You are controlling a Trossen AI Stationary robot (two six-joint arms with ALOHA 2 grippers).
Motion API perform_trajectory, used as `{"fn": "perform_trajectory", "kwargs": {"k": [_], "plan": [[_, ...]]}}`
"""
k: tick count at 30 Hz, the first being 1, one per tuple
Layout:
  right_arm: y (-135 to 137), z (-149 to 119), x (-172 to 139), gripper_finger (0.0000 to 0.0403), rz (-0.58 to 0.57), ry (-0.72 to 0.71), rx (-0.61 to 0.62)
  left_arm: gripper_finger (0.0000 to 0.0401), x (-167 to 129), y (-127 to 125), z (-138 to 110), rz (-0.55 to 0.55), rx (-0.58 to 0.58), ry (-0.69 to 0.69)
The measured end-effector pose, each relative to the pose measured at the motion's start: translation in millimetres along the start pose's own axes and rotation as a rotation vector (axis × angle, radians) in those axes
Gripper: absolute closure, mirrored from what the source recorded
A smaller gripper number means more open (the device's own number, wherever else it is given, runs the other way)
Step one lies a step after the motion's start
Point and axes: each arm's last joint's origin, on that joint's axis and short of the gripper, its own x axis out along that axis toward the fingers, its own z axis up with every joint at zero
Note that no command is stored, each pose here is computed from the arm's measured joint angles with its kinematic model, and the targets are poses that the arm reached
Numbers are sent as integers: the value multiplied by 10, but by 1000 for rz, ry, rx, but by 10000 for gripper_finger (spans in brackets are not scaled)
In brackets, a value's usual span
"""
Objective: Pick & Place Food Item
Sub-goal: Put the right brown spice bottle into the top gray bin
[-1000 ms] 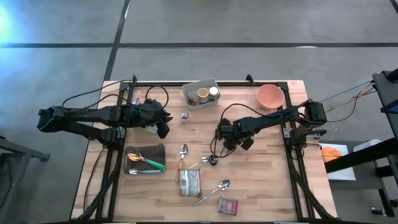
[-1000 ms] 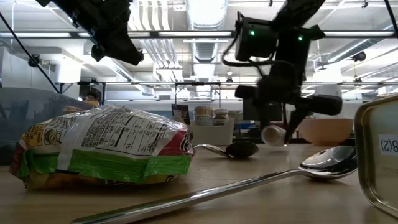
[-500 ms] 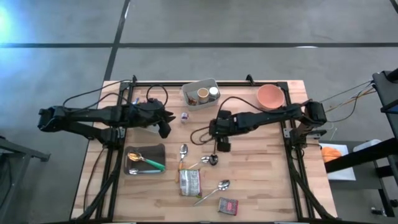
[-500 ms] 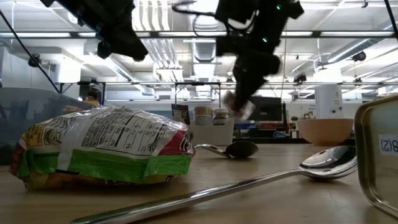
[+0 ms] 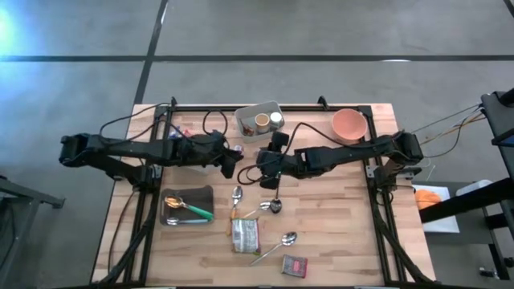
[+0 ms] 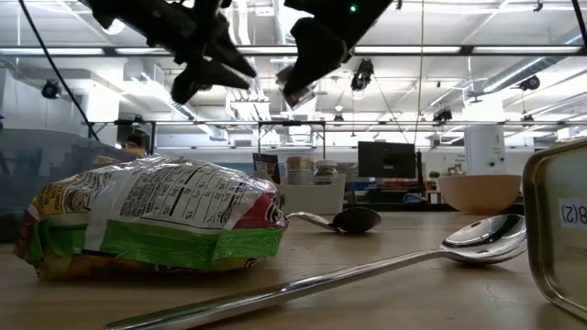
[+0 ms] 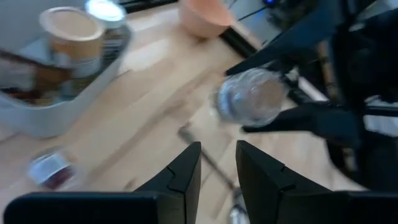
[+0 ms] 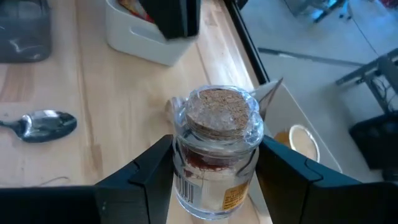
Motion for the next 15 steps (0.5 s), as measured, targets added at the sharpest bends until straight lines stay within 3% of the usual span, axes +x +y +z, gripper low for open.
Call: {"fn": "perform_trajectory", "kwargs": {"k": [8,12,15], "plan": [[-13,15,2,217,-5,-8,-5,295,94,-57,64,-45,4,-51],[-2,27,19,217,-6,-25,-10,293,101,-85,96,-54,74,-55],[-2,30,21,217,-6,-28,-15,280,95,-105,99,-60,196,-61]]}}
